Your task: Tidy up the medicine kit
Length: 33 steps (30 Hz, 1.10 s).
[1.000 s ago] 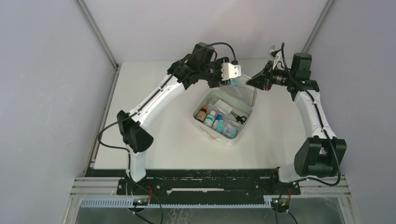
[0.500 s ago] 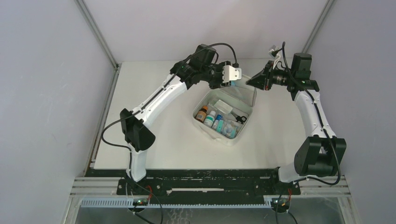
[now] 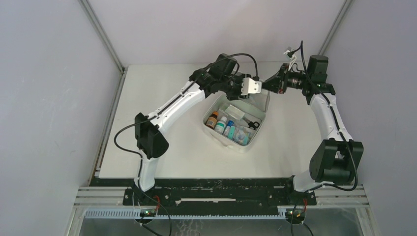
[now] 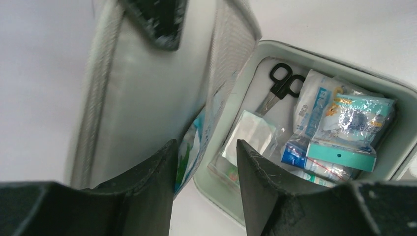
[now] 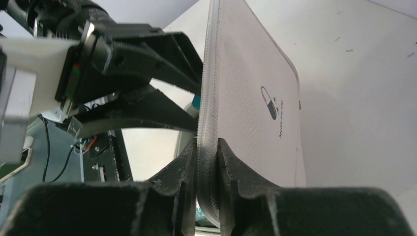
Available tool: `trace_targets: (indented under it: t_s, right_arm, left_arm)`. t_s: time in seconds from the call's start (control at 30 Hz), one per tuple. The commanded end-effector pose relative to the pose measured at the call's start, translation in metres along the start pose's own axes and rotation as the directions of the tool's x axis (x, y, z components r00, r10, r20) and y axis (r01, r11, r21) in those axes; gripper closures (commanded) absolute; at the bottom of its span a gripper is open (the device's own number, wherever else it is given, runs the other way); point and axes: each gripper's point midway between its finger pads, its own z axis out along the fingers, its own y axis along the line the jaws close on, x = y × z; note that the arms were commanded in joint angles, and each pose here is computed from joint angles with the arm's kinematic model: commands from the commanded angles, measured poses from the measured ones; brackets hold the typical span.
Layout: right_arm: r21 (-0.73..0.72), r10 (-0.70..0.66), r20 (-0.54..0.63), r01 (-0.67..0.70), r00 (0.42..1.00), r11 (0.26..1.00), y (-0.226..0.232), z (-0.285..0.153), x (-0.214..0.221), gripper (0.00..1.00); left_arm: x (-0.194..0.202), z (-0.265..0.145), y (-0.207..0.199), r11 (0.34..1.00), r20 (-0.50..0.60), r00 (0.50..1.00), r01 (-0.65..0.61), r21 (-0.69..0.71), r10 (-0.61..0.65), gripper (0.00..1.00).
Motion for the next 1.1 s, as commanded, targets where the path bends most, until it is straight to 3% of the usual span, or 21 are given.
trace_targets:
  t_s: [0.0, 0.13, 0.23, 0.47, 0.63, 0.87, 1.07]
  right_arm:
    - [-0.018, 0.057, 0.002, -0.057, 0.998, 0.998, 0.001, 0.001, 0.0, 1.0]
    - [-0.005, 0.04, 0.001, -0.04, 0.999, 0.999, 0.001, 0.0, 0.0, 1.0]
    - [0.0, 0.027, 0.001, -0.027, 1.0, 1.0, 0.003, -0.002, 0.0, 0.98]
    - [0.018, -0.007, -0.003, 0.007, 1.0, 1.0, 0.009, -0.006, -0.001, 0.8]
    - [0.023, -0.039, -0.025, 0.039, 0.999, 0.999, 0.02, -0.008, 0.004, 0.67]
    - [0.001, -0.084, -0.085, 0.085, 0.993, 0.996, 0.042, -0.008, 0.021, 0.55]
    - [-0.052, -0.155, -0.16, 0.148, 0.975, 0.988, 0.07, -0.005, 0.042, 0.47]
  left_arm:
    - [-0.004, 0.014, -0.023, 0.997, -0.004, 0.999, -0.035, 0.069, 0.035, 0.49]
    - [-0.007, 0.004, -0.019, 0.998, -0.016, 0.999, -0.051, 0.044, 0.052, 0.45]
    - [-0.018, -0.014, -0.012, 0.998, -0.011, 0.998, -0.065, 0.011, 0.065, 0.37]
    - [-0.029, -0.061, -0.012, 0.995, -0.047, 0.995, -0.094, -0.042, 0.092, 0.16]
    - [-0.02, -0.096, -0.032, 0.994, -0.082, 0.992, -0.098, -0.042, 0.095, 0.07]
    - [0.005, -0.143, -0.06, 0.995, -0.144, 0.989, -0.055, -0.08, 0.044, 0.02]
    - [0.027, -0.182, -0.056, 0.977, -0.195, 0.981, -0.021, -0.211, -0.021, 0.01]
